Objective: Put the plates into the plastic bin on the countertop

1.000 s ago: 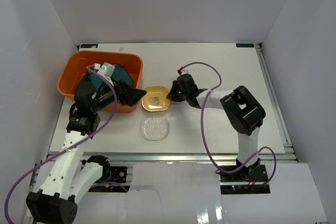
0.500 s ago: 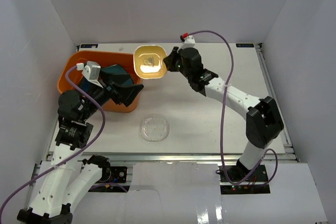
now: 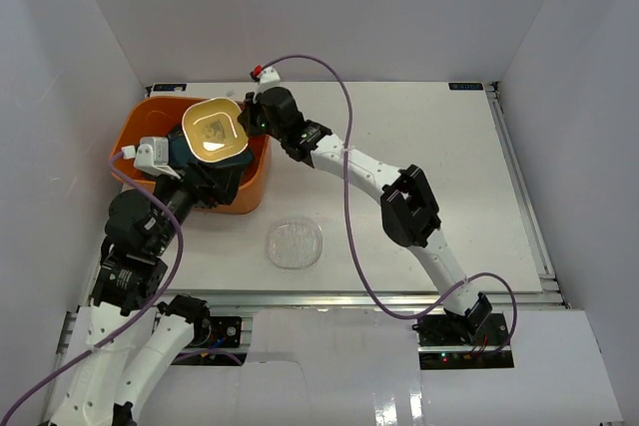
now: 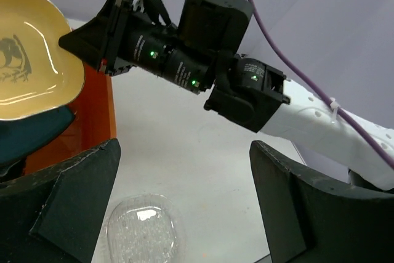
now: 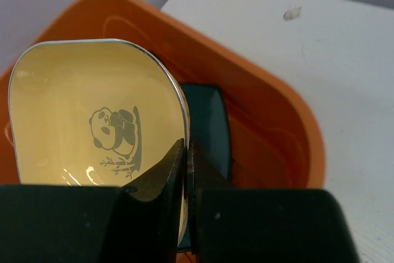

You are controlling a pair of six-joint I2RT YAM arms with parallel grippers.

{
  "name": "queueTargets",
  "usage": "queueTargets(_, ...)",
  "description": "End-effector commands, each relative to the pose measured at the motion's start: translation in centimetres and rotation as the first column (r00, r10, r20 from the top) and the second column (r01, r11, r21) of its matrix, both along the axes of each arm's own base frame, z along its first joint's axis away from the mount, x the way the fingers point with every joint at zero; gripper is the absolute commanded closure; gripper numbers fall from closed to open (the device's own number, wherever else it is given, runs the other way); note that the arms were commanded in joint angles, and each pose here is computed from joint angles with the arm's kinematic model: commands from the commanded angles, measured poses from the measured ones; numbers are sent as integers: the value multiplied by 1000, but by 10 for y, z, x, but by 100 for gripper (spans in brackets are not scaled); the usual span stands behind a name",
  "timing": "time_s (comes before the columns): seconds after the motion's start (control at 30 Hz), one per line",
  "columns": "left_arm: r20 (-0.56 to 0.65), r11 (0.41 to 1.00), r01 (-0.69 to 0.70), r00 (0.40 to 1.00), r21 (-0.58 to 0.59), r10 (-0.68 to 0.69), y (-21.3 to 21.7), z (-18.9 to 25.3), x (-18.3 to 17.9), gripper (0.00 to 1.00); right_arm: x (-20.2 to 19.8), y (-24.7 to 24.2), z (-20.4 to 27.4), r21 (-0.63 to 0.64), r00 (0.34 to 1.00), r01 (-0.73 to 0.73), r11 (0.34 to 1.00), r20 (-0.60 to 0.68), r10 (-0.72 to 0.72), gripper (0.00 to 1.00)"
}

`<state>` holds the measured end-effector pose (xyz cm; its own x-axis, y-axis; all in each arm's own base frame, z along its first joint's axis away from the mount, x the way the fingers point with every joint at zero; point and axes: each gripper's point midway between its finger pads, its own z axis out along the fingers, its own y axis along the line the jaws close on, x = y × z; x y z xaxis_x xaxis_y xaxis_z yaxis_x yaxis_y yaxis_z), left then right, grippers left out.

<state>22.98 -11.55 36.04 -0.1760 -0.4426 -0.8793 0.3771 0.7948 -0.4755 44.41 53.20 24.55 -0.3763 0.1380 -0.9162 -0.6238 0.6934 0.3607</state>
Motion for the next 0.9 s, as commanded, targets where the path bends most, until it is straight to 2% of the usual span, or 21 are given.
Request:
queueTargets(0.0, -111, 994, -105, 988, 11, 105, 19, -18, -5, 4, -16, 21, 19, 5, 997, -47, 999, 62, 47, 92)
queueTargets(0.13, -249, 991, -127, 959, 43, 134, 23, -55, -10, 5, -19, 26, -4, -11, 998, -41, 999, 38, 42, 84)
queueTargets(0.17, -268, 991, -123, 955, 46, 131, 23, -60, -13, 5, -21, 27, -3, -10, 998, -43, 999, 41, 44, 70)
queueTargets(0.27, -348, 990, -126, 927, 56, 137, 25, -80, -21, 6, -26, 27, 6, -14, 997, -44, 999, 58, 44, 37)
queueTargets(0.33, -422, 997, -63, 903, 52, 79, 15, -95, -29, 6, -27, 21, 17, -9, 997, -35, 999, 68, 36, 29)
queueTargets(0.37, -443, 998, -39, 895, 48, 56, 10, -101, -31, 8, -30, 13, 44, 18, 994, -32, 999, 106, 30, 27)
queueTargets(0.4, -466, 999, -8, 884, 39, 26, 5, -107, -32, 9, -30, 6, 44, 9, 994, -25, 1000, 105, 24, 26)
queueTargets(0.43, -531, 998, 52, 847, 19, -34, -7, -127, -35, 10, -35, -6, 73, 39, 991, -21, 999, 130, 16, 26)
queueTargets(0.47, -563, 996, 84, 824, 4, -67, -14, -138, -35, 12, -37, -14, 81, 39, 990, -19, 999, 140, 13, 26)
queueTargets(0.53, -604, 989, 143, 785, -38, -136, -29, -159, -33, 16, -40, -37, 66, 10, 993, -7, 1000, 118, 6, 27)
queueTargets(0.57, -669, 983, 171, 723, -74, -176, -37, -186, -39, 18, -52, -57, 98, 49, 989, -8, 999, 151, 1, 27)
queueTargets(0.63, -663, 981, 167, 725, -97, -189, -41, -199, -34, 23, -72, -96, 97, 62, 987, 2, 998, 158, -12, 28)
queueTargets(0.67, -691, 984, 147, 701, -98, -174, -40, -216, -36, 25, -81, -108, 92, 64, 988, -4, 998, 156, -6, 28)
queueTargets(0.8, -705, 991, 120, 699, -56, -124, -41, -230, -29, 34, -117, -165, 63, 45, 990, 19, 999, 137, -25, 29)
queueTargets(0.87, -741, 992, 124, 664, -28, -104, -44, -248, -28, 39, -136, -189, 44, 50, 993, 32, 998, 108, -37, 29)
